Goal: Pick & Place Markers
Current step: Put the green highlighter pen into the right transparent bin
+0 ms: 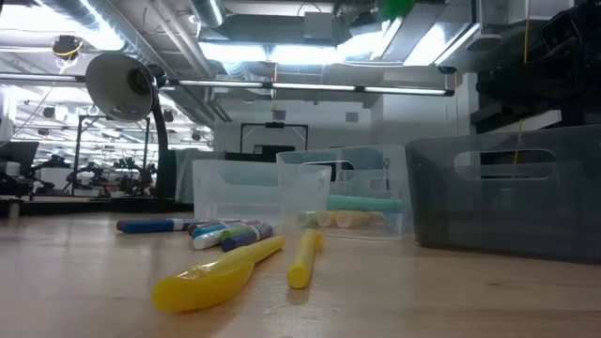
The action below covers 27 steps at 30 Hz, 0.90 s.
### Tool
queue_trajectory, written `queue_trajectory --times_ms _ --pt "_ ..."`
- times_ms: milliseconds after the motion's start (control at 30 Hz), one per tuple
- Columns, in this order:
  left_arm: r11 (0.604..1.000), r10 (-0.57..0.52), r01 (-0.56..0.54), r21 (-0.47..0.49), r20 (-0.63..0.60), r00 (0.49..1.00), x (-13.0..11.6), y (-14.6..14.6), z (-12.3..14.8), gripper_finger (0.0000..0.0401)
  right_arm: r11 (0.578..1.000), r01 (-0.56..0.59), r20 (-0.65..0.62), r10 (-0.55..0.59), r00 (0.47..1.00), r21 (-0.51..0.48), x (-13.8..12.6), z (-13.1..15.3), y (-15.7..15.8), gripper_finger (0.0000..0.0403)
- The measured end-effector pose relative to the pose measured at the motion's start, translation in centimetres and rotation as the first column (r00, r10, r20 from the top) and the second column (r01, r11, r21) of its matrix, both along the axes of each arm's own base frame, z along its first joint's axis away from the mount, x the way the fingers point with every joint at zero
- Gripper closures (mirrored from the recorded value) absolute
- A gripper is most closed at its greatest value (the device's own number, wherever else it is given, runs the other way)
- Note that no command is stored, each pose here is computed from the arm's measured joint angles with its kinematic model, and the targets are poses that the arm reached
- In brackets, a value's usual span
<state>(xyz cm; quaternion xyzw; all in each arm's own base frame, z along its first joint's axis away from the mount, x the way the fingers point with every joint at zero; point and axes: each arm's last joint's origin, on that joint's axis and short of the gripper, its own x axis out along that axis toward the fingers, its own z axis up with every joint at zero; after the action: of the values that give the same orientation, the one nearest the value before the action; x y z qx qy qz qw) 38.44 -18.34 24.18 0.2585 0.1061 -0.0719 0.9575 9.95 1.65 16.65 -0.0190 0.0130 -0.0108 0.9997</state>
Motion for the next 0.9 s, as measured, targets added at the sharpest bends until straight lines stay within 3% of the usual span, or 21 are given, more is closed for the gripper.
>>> queue_trajectory --times_ms 200,400,667,900 --pt "0.999 0.036 -0.035 -0.029 0.064 0.997 1.6 1.0 3.5 0.035 1.0 -0.001 0.0 0.001 1.0 0.0 0.0 0.0 0.0 0.0251" --pt "0.991 0.07 -0.059 -0.12 0.09 0.993 3.0 3.0 6.2 0.035 1.0 -0.001 0.0 0.001 1.0 0.0 0.0 0.0 0.0 0.0251" --pt "0.965 0.183 -0.167 -0.203 0.061 0.981 4.5 7.3 7.8 0.035 1.0 0.0 0.0 0.0 1.0 0.0 0.0 0.0 0.0 0.0251" --pt "0.923 0.286 -0.277 -0.268 -0.005 0.958 5.2 11.1 7.6 0.035 1.0 -0.001 0.0 0.001 1.0 0.0 0.0 0.0 0.0 0.0251"
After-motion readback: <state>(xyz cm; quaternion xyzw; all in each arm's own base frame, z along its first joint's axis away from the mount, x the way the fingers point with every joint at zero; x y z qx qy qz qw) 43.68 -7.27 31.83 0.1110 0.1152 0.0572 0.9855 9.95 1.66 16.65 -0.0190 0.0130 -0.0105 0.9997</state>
